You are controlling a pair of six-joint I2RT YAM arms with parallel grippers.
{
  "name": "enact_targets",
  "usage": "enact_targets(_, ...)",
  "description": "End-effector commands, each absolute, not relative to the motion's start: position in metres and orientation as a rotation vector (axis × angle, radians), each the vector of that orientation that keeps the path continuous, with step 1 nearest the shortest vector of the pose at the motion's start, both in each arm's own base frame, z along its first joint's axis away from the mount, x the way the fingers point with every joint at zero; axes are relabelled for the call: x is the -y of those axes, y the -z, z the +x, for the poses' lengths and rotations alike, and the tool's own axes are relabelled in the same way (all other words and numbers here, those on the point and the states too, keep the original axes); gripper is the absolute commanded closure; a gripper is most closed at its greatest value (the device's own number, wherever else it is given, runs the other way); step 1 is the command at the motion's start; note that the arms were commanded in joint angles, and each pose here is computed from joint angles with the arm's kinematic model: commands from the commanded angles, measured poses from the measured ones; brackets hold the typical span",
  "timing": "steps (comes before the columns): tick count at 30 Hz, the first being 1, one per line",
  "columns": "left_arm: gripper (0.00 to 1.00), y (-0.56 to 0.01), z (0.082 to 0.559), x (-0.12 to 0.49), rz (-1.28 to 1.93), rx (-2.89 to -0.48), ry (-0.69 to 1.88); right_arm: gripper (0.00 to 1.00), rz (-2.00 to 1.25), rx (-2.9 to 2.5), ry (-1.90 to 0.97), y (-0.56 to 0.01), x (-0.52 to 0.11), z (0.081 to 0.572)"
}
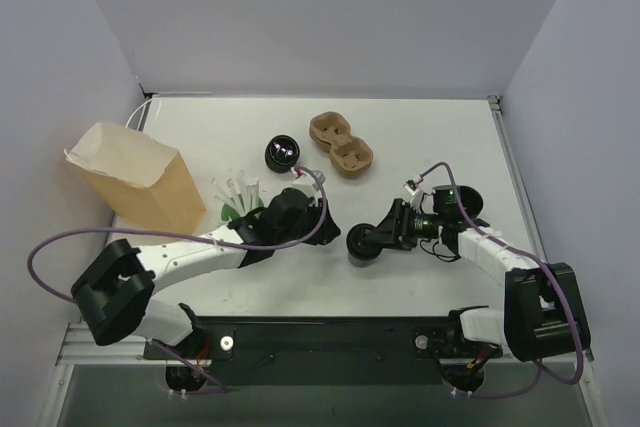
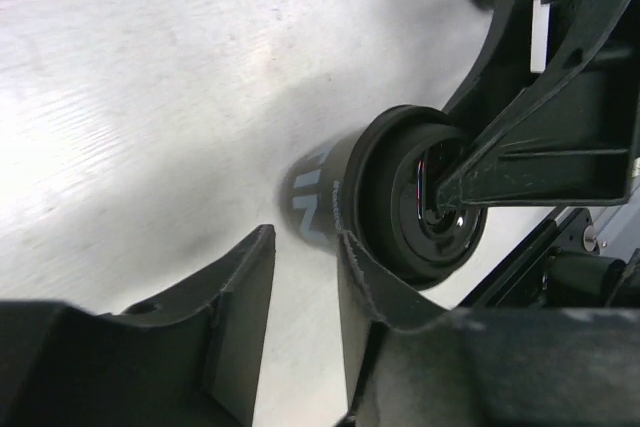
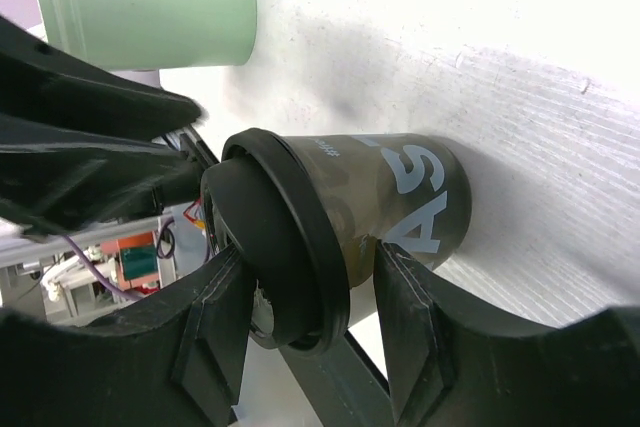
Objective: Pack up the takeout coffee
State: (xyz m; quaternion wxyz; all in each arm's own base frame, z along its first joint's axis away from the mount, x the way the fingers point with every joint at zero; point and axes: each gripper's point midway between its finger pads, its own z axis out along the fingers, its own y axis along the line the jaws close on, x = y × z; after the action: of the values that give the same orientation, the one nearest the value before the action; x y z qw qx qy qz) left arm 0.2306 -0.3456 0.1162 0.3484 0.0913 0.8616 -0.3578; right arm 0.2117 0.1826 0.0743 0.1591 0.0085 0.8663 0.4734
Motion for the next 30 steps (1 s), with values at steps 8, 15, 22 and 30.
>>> enact_targets(8,0.51,-0.181,0.211,0.320,0.268,-2.201,0.968,0.67,0.308,-2.548,-1.038,-0.035,-0.159,0.210)
enact_targets(15,0.51,-0.156,0.192,0.338,0.246,-2.193,1.032,0.67,0.458,-2.470,-1.005,-0.038,-0.166,0.218)
enact_targets(22,0.51,-0.134,0.201,0.351,0.203,-2.209,1.019,0.66,0.500,-2.418,-1.004,-0.045,-0.175,0.218)
enact_targets(30,0.51,-0.124,0.217,0.355,0.143,-2.212,1.006,0.66,0.509,-2.416,-0.987,-0.044,-0.179,0.218)
